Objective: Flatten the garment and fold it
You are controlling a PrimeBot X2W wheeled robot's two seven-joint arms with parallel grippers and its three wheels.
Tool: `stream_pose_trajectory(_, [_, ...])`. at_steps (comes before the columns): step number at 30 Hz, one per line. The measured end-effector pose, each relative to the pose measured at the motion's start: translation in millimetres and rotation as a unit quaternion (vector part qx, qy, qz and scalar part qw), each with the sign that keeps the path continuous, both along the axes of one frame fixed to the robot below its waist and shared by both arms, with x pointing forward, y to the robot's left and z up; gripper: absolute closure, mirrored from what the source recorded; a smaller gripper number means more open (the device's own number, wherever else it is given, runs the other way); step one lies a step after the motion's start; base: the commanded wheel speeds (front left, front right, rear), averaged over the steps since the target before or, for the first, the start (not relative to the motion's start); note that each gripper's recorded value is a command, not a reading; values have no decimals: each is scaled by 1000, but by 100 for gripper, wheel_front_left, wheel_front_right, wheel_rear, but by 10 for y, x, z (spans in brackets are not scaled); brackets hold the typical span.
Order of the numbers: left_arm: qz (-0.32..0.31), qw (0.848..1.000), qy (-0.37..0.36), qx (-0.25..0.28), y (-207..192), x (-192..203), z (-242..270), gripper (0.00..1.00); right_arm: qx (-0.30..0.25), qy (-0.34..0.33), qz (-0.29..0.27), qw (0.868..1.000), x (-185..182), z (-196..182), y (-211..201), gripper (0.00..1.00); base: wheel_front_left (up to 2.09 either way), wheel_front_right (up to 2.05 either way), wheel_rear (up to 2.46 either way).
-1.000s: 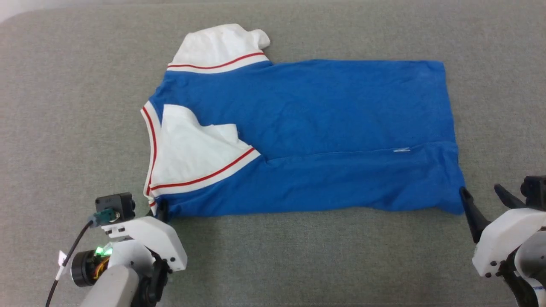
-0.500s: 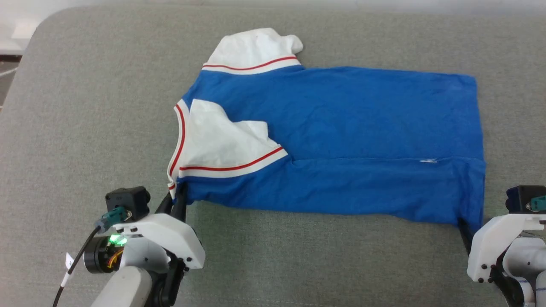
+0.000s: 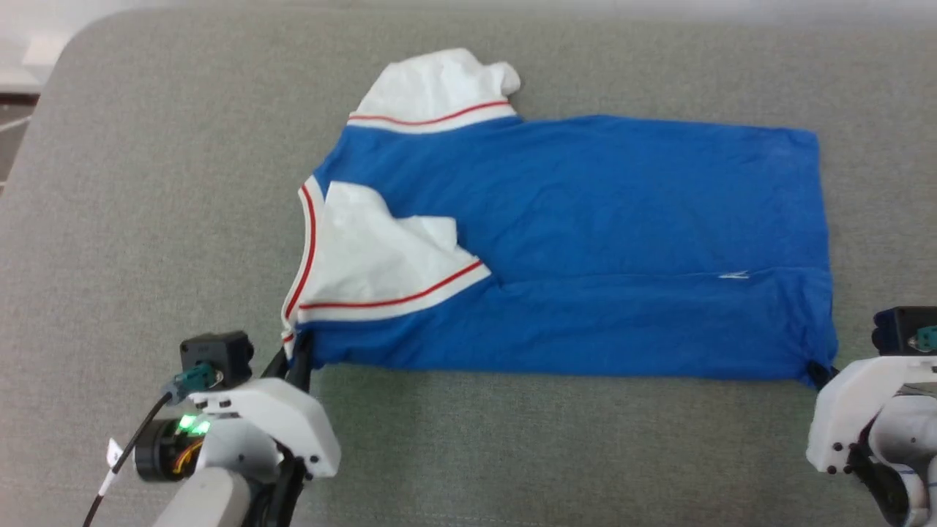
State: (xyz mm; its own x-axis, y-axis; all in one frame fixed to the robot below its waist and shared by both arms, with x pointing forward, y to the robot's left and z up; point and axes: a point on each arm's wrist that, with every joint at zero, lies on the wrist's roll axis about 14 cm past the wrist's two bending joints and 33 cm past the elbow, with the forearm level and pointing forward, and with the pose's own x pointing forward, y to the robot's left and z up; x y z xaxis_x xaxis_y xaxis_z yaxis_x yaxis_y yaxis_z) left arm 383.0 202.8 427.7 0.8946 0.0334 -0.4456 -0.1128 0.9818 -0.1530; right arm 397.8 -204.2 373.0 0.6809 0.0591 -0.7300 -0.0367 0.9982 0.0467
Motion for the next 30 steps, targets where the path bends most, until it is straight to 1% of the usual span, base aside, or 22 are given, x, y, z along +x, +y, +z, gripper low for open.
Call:
stream_pose_trajectory(5, [-3, 1000, 27, 3, 38, -183, -76, 100, 1, -20, -13, 1000, -84, 258, -171, 100, 0, 0, 0])
stream_pose_trajectory(9, [-11, 998, 64, -6, -2, -400, -205, 100, 1, -15, -24, 1000, -265, 361, -284, 100, 0, 0, 0])
stream_pose_trajectory(13, [-24, 995, 99, -12, -92, -559, -367, 100, 2, 11, -44, 999, -491, 298, -413, 100, 0, 0, 0])
stream_pose_trajectory(16, [-25, 993, 117, -23, -118, -618, -474, 100, 14, 39, -52, 998, -626, 187, -402, 100, 0, 0, 0])
stream_pose_trajectory(21, [-24, 990, 134, -26, -110, -687, -619, 100, 20, 61, -60, 996, -717, 51, -409, 100, 0, 0, 0])
stream_pose_trajectory(22, [-23, 990, 133, -26, -108, -687, -627, 98, 20, 59, -62, 996, -722, 38, -413, 49, 0, 0, 0])
stream_pose_trajectory(23, [-25, 991, 130, -25, -107, -682, -629, 34, 19, 57, -63, 996, -723, 31, -422, 0, 0, 0, 0])
stream_pose_trajectory(24, [-23, 991, 127, -22, -98, -676, -627, 0, 16, 51, -64, 997, -714, 34, -434, 0, 0, 0, 0])
stream_pose_trajectory(26, [-16, 994, 111, -18, -56, -652, -594, 0, 11, 30, -66, 997, -669, 87, -474, 0, 0, 0, 0])
stream_pose_trajectory(28, [-8, 996, 86, -16, -17, -605, -516, 0, 8, -7, -67, 998, -567, 208, -497, 0, 0, 0, 0])
stream_pose_trajectory(30, [-1, 999, 36, -23, -8, -493, -335, 0, -1, -55, -64, 996, -439, 392, -516, 0, 0, 0, 0])
